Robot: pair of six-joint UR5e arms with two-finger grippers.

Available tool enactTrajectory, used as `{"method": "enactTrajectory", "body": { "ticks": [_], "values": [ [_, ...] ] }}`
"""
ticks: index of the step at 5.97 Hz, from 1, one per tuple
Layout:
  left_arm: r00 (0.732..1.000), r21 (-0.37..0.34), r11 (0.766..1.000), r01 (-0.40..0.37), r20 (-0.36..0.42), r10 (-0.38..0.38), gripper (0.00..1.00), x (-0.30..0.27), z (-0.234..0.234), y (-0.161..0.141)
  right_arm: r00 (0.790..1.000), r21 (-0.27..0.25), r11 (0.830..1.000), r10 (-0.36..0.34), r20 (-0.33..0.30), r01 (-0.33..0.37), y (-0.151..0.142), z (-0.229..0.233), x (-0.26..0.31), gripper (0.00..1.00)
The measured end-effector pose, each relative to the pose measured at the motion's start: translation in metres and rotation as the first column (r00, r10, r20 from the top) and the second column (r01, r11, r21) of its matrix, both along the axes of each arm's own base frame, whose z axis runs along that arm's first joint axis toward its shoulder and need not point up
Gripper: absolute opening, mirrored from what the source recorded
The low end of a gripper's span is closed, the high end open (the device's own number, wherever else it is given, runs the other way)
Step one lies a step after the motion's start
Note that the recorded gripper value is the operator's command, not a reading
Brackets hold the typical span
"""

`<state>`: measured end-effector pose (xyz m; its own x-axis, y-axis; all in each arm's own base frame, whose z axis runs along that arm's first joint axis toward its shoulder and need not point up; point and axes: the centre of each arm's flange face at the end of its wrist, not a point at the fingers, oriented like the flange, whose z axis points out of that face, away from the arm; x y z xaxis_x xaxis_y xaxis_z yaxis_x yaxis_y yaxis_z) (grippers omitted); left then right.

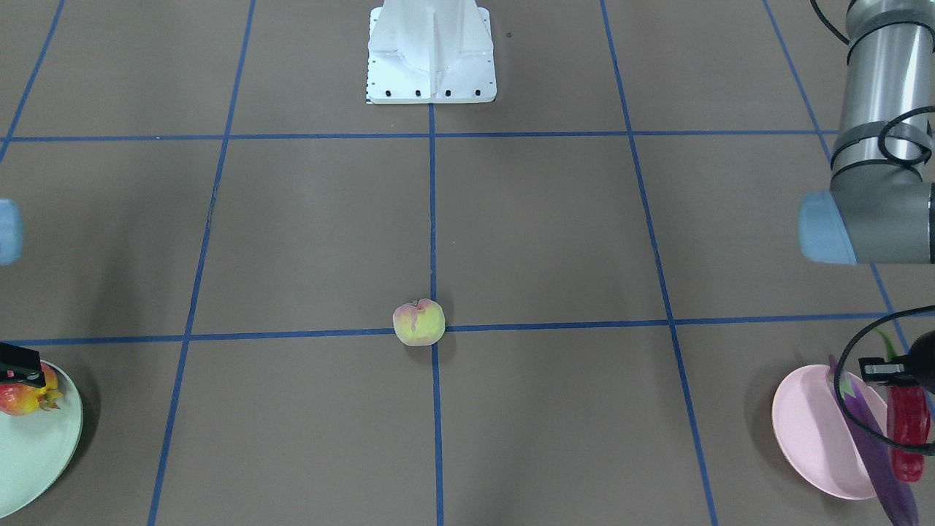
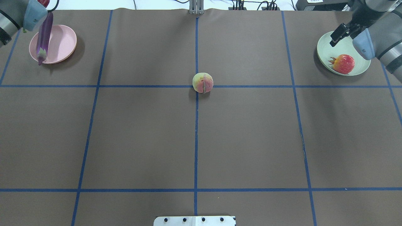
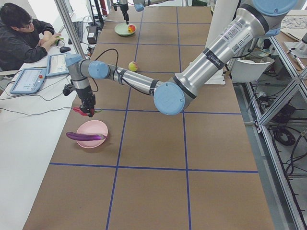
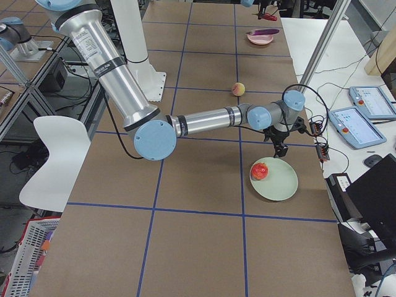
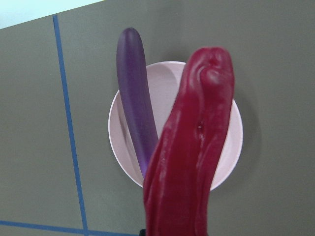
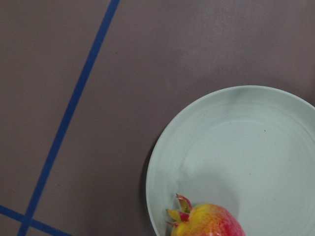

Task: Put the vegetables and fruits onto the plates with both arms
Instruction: 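Carry chili to pink plate while right gripper releases pomegranate, then release chili on pink plate while right gripper grasps the peach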

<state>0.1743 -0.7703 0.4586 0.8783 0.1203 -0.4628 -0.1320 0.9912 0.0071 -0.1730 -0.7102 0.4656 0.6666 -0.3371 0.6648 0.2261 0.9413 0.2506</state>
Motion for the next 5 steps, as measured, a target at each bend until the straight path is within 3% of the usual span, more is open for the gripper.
{"method": "enactTrajectory", "body": {
  "ticks": [4,5],
  "values": [
    [0.994,0.046,0.999,0.007,0.112,-0.012,0.00,0.085,0.052,0.012,0.984,-0.129,0.983,0.143,0.109,-0.129,0.026,-0.112,-0.033,1.00],
    [0.991,0.059,0.998,0.008,0.134,-0.016,0.62,0.089,0.065,0.011,0.977,-0.159,0.976,0.168,0.129,-0.147,0.040,-0.137,-0.051,1.00]
  ]
}}
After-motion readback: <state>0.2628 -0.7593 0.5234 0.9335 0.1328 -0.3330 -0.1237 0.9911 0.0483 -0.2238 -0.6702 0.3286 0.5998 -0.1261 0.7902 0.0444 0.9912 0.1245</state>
